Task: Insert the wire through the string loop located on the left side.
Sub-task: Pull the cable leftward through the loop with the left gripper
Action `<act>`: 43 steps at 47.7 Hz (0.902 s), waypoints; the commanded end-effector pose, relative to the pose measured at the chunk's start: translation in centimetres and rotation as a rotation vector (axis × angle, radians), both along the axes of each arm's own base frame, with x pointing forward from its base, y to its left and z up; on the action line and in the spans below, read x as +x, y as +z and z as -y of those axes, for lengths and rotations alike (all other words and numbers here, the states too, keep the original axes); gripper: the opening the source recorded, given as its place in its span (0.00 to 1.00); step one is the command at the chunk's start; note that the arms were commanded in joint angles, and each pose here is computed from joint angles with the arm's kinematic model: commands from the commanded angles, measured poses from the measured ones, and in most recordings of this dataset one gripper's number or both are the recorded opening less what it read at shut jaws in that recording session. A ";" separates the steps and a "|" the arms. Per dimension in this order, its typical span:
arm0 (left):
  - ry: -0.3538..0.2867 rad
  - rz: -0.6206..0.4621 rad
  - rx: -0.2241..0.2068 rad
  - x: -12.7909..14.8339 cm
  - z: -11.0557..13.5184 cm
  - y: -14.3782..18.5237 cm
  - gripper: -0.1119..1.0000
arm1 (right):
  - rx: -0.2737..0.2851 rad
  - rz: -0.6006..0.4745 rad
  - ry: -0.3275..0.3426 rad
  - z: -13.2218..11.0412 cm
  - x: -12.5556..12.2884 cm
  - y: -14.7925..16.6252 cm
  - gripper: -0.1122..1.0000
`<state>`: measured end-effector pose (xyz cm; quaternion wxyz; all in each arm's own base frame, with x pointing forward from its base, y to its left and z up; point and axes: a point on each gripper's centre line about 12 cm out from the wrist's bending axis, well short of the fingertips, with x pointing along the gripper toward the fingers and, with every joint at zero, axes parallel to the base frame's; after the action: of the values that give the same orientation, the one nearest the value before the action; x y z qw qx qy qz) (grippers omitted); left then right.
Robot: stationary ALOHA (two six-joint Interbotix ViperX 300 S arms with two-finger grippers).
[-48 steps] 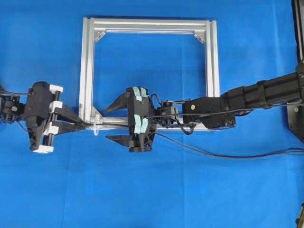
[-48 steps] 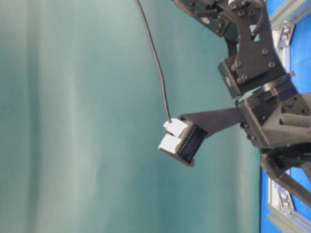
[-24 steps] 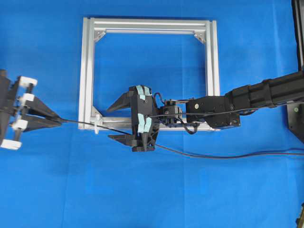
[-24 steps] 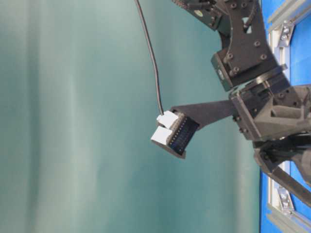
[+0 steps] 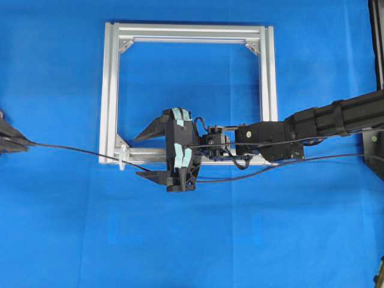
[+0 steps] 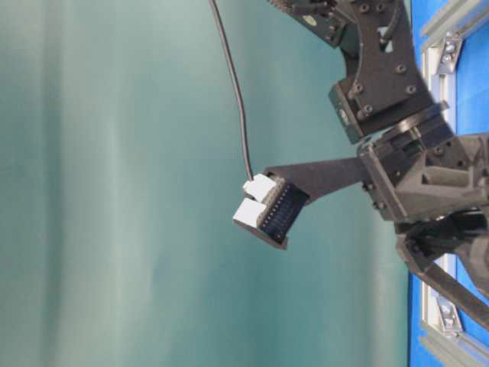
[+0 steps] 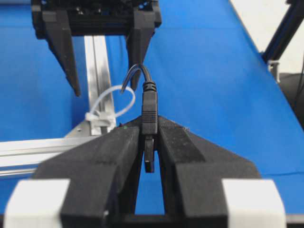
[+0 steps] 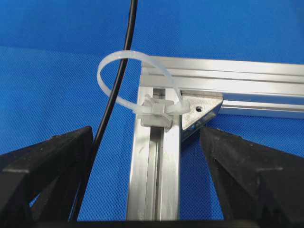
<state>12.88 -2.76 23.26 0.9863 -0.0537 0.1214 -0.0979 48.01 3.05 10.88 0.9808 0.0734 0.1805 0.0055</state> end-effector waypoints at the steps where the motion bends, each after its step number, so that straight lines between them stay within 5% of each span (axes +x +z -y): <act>1: 0.017 0.025 0.005 -0.5 -0.4 1.7 0.15 | 0.008 0.079 0.002 -0.2 0.4 3.3 0.94; 43: 0.032 0.057 0.019 -0.5 -0.6 2.2 0.15 | 0.005 0.086 0.004 -0.2 0.5 3.5 0.94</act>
<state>12.15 -2.01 25.08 0.9912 -0.0457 0.0970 -0.0771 48.01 3.13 11.10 0.9812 0.0734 0.1783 0.0065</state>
